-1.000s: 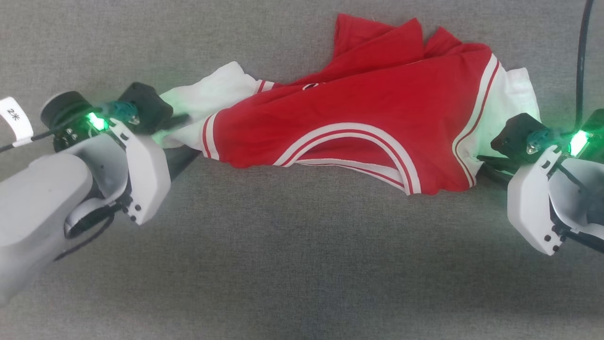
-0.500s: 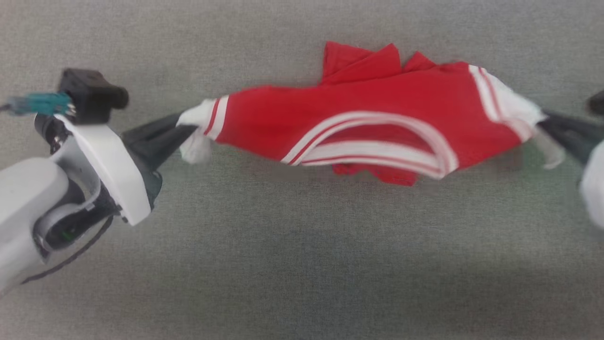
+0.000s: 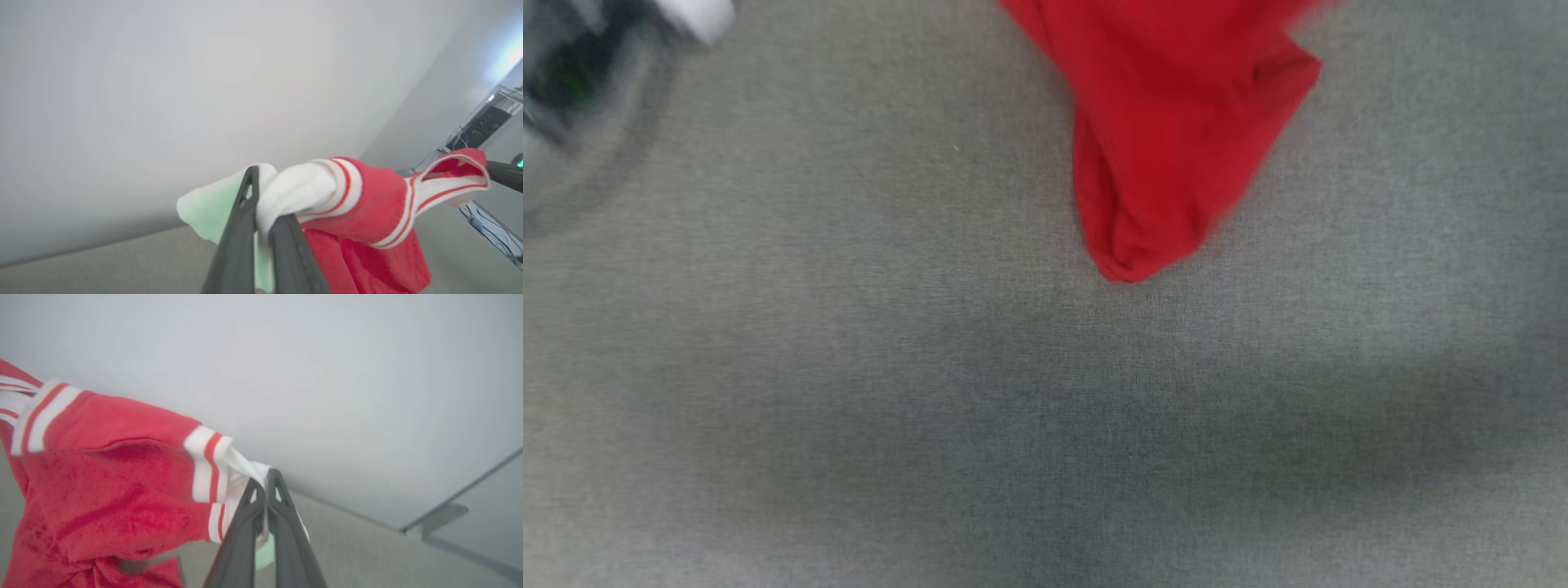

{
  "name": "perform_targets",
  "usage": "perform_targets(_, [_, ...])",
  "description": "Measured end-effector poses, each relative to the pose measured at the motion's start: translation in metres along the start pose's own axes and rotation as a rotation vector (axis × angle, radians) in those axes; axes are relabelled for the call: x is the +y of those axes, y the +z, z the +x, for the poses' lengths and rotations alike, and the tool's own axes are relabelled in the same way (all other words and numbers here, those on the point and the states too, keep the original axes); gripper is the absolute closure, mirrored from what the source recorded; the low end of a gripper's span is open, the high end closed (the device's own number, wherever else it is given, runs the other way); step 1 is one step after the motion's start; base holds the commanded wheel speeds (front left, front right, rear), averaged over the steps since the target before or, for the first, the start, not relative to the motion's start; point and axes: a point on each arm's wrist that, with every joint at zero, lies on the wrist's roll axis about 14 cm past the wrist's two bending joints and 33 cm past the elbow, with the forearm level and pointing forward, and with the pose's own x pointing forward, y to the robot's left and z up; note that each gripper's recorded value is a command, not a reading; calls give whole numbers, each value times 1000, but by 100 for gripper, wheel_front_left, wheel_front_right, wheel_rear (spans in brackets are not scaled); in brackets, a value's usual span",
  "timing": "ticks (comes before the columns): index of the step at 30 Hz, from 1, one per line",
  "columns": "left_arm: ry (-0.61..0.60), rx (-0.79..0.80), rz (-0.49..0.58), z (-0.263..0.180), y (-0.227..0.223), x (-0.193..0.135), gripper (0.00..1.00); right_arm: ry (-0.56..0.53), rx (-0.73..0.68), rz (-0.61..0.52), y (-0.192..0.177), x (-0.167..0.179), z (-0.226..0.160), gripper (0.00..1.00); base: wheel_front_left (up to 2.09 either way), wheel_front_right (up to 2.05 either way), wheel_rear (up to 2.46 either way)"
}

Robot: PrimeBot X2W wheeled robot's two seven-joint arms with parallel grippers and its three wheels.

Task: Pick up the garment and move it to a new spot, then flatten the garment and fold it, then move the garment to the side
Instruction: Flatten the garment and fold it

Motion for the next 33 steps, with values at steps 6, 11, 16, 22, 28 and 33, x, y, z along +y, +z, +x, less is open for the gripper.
perform_targets(6, [108, -333, -9, 37, 108, 30, 100, -147, -361, 43, 111, -44, 25, 100, 0, 0, 0])
perform_targets(11, [82, -584, -71, 32, 199, 11, 100, -242, -596, 26, 191, -64, 2, 100, 0, 0, 0])
perform_targets(16, [46, -589, -54, 24, 205, -5, 100, -243, -576, 7, 197, -60, -1, 100, 0, 0, 0])
perform_targets(22, [48, -310, -85, 13, 91, 9, 100, -219, -317, 94, 99, -63, 12, 100, 0, 0, 0])
perform_targets(28, [57, 50, -235, -43, -67, 6, 100, -150, -15, 225, -27, -44, -7, 100, 0, 0, 0])
perform_targets(33, [85, 187, -412, -100, -135, -13, 100, -93, 187, 351, -114, -18, -53, 100, 0, 0, 0])
